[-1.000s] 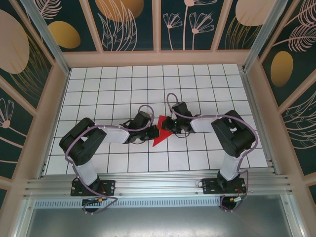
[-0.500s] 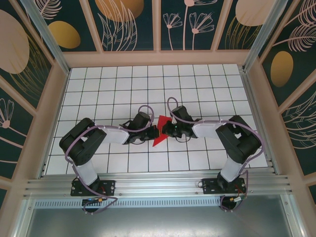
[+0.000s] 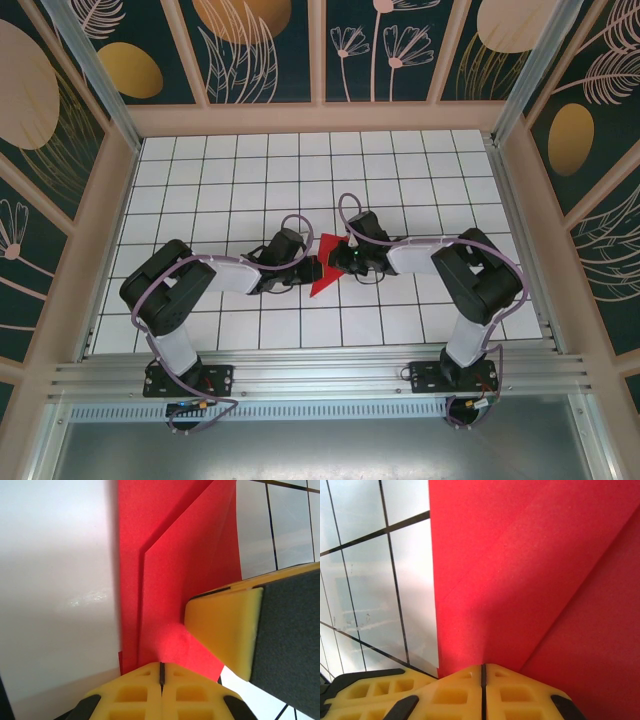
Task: Fold a paper plane with a square sheet of paper (pick it up from the middle)
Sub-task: Fourth fold the wing at the center of the table.
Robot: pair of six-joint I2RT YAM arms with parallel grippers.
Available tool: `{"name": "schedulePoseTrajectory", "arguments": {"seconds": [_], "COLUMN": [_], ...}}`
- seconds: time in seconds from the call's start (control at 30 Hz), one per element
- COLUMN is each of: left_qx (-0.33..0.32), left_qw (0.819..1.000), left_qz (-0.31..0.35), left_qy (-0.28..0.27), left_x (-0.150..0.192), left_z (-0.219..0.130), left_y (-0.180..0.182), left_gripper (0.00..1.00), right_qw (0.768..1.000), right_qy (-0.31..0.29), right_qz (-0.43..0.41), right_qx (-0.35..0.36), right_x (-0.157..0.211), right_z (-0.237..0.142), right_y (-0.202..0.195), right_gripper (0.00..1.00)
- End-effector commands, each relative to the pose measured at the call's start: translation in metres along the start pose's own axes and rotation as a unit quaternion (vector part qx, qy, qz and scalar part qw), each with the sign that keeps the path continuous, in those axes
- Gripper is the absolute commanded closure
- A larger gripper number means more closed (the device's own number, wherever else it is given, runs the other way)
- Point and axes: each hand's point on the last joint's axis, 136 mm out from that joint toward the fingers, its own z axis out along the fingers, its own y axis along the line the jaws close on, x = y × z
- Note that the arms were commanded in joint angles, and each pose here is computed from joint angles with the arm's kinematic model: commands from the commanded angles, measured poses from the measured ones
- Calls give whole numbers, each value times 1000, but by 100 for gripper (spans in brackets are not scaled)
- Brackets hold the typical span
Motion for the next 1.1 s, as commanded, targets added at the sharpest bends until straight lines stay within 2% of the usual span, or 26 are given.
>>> {"name": "schedulePoseTrajectory", "arguments": {"seconds": [0.0,0.13,0.3,0.5,0.6,0.83,1.07], "left_qx": [-119,-123,-130,-130,-130,-130,-125], "left_qw": [989,989,988,987,987,988,988], "left_qz": [-21,-17,-14,-17,-14,-15,-13], "left_qy": [82,84,86,90,91,88,88], "left_x": [56,57,61,64,65,63,61], "left_z": [-2,-2,-5,-4,-5,-6,-6], "left_y": [70,71,76,78,78,77,74], "left_gripper": [100,100,100,100,100,100,100], "right_qw": [1000,999,999,1000,999,999,1000], "right_qy": [-2,-11,-11,-13,-20,-24,-10], "right_qz": [8,29,26,13,26,11,14], "right_qx": [8,11,-25,-3,13,-20,6], "right_x": [-4,-12,-22,-33,-43,-45,-37], "right_z": [7,5,-4,-3,-4,-12,4], "right_y": [-12,-28,-12,-10,-23,2,-13], "right_gripper": [89,90,89,88,89,89,89]}}
